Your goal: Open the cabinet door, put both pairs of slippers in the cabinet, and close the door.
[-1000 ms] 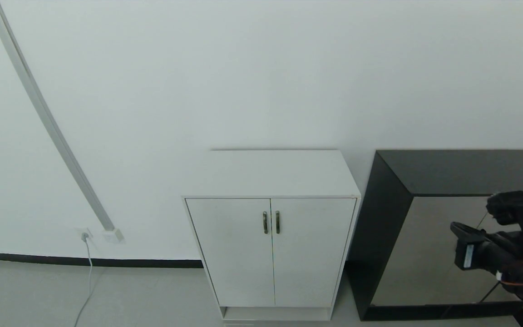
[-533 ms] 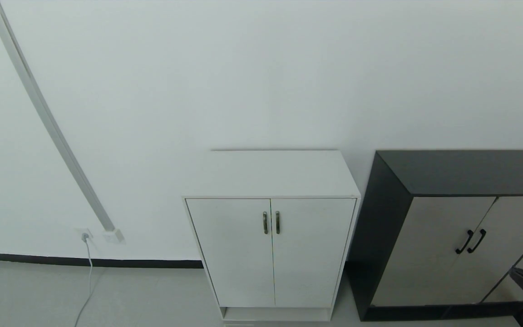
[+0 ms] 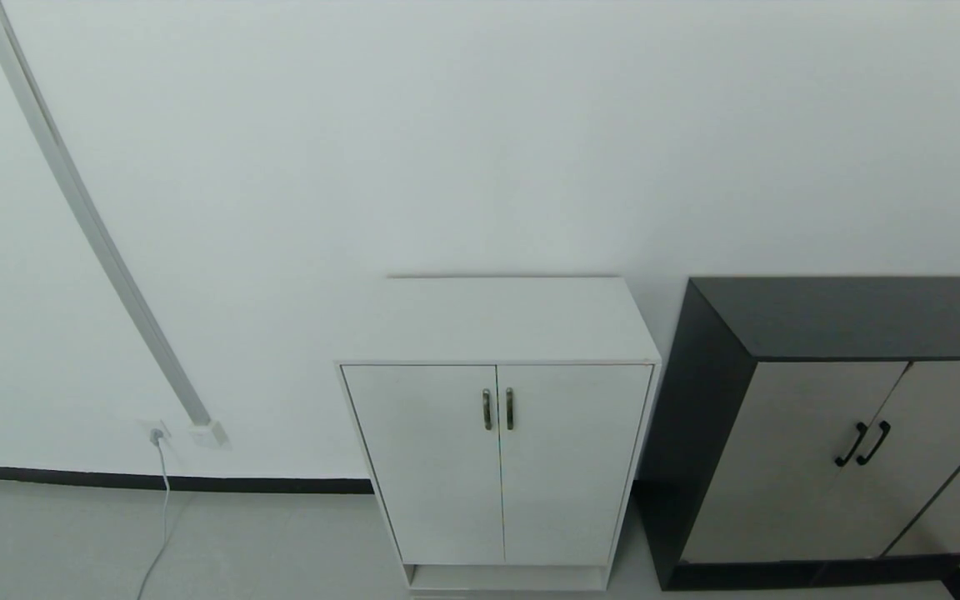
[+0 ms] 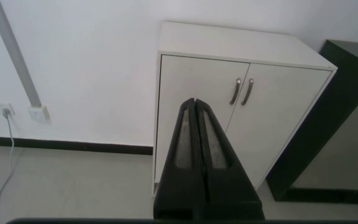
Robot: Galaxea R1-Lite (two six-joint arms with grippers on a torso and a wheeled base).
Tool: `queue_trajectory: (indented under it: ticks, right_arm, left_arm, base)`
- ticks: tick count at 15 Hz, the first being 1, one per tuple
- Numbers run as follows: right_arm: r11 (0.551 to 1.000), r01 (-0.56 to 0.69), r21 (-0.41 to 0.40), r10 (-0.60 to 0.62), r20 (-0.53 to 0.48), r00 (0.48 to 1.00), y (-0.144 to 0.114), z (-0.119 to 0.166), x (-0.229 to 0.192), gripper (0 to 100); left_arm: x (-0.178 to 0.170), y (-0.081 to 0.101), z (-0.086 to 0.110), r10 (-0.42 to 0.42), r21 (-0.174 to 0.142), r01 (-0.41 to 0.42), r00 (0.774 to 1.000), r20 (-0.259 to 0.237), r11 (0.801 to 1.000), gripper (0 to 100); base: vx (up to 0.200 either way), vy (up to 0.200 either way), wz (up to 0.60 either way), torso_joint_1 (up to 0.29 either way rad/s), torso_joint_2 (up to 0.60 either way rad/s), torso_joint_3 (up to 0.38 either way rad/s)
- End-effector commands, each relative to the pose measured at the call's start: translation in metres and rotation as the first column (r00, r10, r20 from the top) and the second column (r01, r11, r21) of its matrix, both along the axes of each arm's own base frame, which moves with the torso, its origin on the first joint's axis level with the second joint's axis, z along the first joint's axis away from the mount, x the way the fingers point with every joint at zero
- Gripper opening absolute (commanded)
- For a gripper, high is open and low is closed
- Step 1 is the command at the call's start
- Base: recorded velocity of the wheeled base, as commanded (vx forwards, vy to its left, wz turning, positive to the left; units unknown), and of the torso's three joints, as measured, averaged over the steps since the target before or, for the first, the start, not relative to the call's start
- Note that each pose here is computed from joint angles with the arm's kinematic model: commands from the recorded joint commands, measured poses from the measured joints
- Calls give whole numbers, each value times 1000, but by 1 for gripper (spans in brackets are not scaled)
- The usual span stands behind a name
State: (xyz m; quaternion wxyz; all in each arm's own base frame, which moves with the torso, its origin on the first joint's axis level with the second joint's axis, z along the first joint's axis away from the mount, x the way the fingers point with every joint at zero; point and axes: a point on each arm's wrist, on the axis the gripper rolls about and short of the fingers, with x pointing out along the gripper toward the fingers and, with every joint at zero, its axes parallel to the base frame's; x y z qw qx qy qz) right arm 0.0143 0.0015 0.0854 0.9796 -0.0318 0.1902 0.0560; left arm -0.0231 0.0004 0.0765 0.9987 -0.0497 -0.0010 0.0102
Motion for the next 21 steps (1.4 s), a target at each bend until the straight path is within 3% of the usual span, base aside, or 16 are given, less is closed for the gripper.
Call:
queue_trajectory:
  ticks: [1, 4, 6, 9, 11, 14, 21]
  right_arm:
    - [996, -89, 26, 85, 119, 989, 0, -5, -16, 0]
    - [998, -59, 21, 56, 121, 991, 0, -7, -17, 0]
    - [999, 24, 22, -28, 194, 981, 1, -7, -23, 0]
    - [999, 30, 25, -37, 334, 942, 1, -9, -34, 0]
    - [999, 15, 30, -25, 372, 928, 1, -10, -37, 0]
    - [992, 63, 114, -101, 365, 925, -1, -10, -37, 0]
    - [988, 102, 118, -139, 370, 918, -1, -9, -37, 0]
  left_arm:
    - [0, 0, 0, 1, 0, -1, 1000, -1, 1000, 0]
    - [0, 0, 0, 1, 0, -1, 1000, -1, 1000, 0]
    - [0, 0, 0, 1, 0, -1, 1000, -1, 1000, 0]
    - [0, 0, 0, 1, 0, -1, 1000, -1, 1000, 0]
    - [0, 0, 0, 1, 0, -1, 1000, -1, 1000, 0]
    - [0, 0, 0, 1, 0, -1, 1000, -1, 1000, 0]
    - [0, 0, 0, 1, 3, -1, 1000, -3, 1000, 0]
  base:
    - [0, 0, 0, 0, 0, 0]
    - [0, 0, 0, 0, 0, 0]
    - [0, 0, 0, 0, 0, 0]
    - [0, 0, 0, 0, 0, 0]
    - [0, 0, 0, 0, 0, 0]
    - [0, 0, 0, 0, 0, 0]
    - [0, 0, 0, 0, 0, 0]
